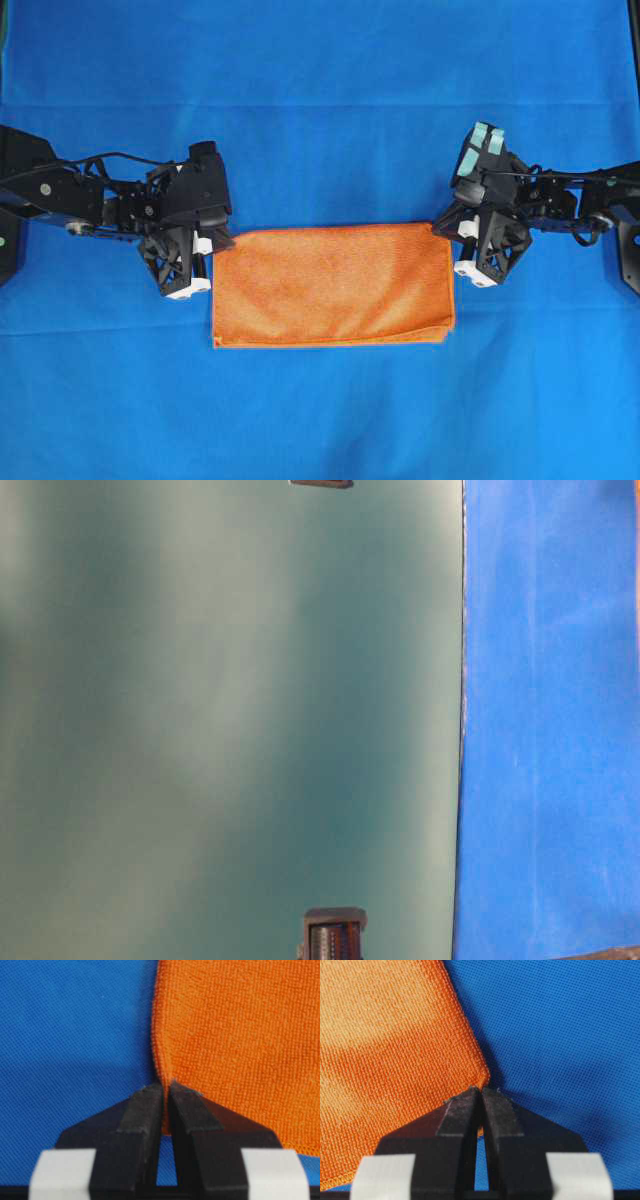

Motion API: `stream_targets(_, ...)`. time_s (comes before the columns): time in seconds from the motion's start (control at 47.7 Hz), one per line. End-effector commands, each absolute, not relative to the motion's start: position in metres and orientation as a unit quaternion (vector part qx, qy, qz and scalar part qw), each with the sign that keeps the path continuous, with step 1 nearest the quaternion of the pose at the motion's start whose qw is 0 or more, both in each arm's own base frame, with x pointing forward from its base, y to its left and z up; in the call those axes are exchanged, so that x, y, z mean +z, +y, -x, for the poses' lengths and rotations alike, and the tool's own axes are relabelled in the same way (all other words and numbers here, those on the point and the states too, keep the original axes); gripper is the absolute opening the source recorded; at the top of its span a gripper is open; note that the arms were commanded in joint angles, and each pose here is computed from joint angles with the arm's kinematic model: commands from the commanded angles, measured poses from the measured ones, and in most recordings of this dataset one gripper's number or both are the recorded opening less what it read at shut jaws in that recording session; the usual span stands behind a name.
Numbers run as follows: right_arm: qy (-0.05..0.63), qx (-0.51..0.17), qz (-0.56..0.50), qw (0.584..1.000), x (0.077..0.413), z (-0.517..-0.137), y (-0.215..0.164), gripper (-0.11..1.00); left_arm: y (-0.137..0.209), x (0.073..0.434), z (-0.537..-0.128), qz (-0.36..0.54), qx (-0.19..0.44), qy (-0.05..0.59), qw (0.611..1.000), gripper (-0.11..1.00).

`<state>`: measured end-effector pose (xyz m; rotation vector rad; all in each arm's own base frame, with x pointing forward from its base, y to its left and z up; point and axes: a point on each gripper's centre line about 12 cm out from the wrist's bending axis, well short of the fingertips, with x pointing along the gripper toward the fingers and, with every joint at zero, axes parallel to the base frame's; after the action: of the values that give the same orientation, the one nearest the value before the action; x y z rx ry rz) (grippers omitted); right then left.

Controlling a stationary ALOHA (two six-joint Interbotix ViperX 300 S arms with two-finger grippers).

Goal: Fold the orange towel.
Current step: 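Release the corners, then pinch the folded towel's left and right ends, then lift the folded strip and rotate it vertical, right gripper moving up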

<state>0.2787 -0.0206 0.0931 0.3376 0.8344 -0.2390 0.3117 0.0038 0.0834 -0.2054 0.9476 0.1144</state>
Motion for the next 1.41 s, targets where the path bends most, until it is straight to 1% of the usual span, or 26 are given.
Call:
stream_targets(0.0, 0.388, -0.112, -0.163, 0.9, 0.101, -0.285, -0.02, 0.02, 0.004, 0.088, -0.315, 0.097, 0.053, 0.453, 0.885, 0.02)
stream_targets(0.084, 0.383, -0.111, -0.168, 0.902, 0.107, -0.285, -0.02, 0.02, 0.004, 0.094, -0.316, 0.096, 0.053, 0.454, 0.884, 0.02)
stream_targets(0.147, 0.373, -0.107, -0.17, 0.906, 0.117, -0.286, -0.019, 0.02, 0.004, 0.106, -0.319, 0.097, 0.052, 0.451, 0.886, 0.02)
stream_targets(0.294, 0.34, -0.088, -0.172, 0.92, 0.155, -0.287, -0.016, 0.02, 0.003, 0.142, -0.321, 0.098, 0.049, 0.434, 0.894, 0.02)
stream_targets(0.378, 0.314, -0.076, -0.172, 0.931, 0.181, -0.284, -0.015, 0.02, 0.002, 0.168, -0.319, 0.095, 0.042, 0.414, 0.904, 0.02)
stream_targets(0.482, 0.286, -0.065, -0.168, 0.941, 0.205, -0.277, -0.013, 0.02, 0.0, 0.194, -0.315, 0.094, 0.036, 0.381, 0.919, 0.02)
stream_targets(0.608, 0.252, -0.056, -0.165, 0.952, 0.226, -0.267, -0.012, 0.02, 0.0, 0.21, -0.308, 0.094, 0.033, 0.359, 0.928, 0.02)
stream_targets(0.755, 0.237, -0.056, -0.161, 0.956, 0.233, -0.26, -0.013, 0.02, 0.0, 0.219, -0.304, 0.092, 0.031, 0.342, 0.935, 0.02)
stream_targets(0.986, 0.242, -0.072, -0.159, 0.954, 0.228, -0.264, -0.022, 0.02, -0.001, 0.222, -0.306, 0.092, 0.029, 0.331, 0.939, 0.02)
stream_targets(1.175, 0.244, -0.128, -0.163, 0.947, 0.222, -0.271, -0.055, 0.02, -0.012, 0.227, -0.316, 0.086, 0.009, 0.291, 0.953, 0.02)
stream_targets(1.385, 0.237, -0.199, -0.143, 0.94, 0.22, -0.285, -0.109, 0.02, -0.029, 0.227, -0.339, 0.061, -0.022, 0.253, 0.965, 0.02)
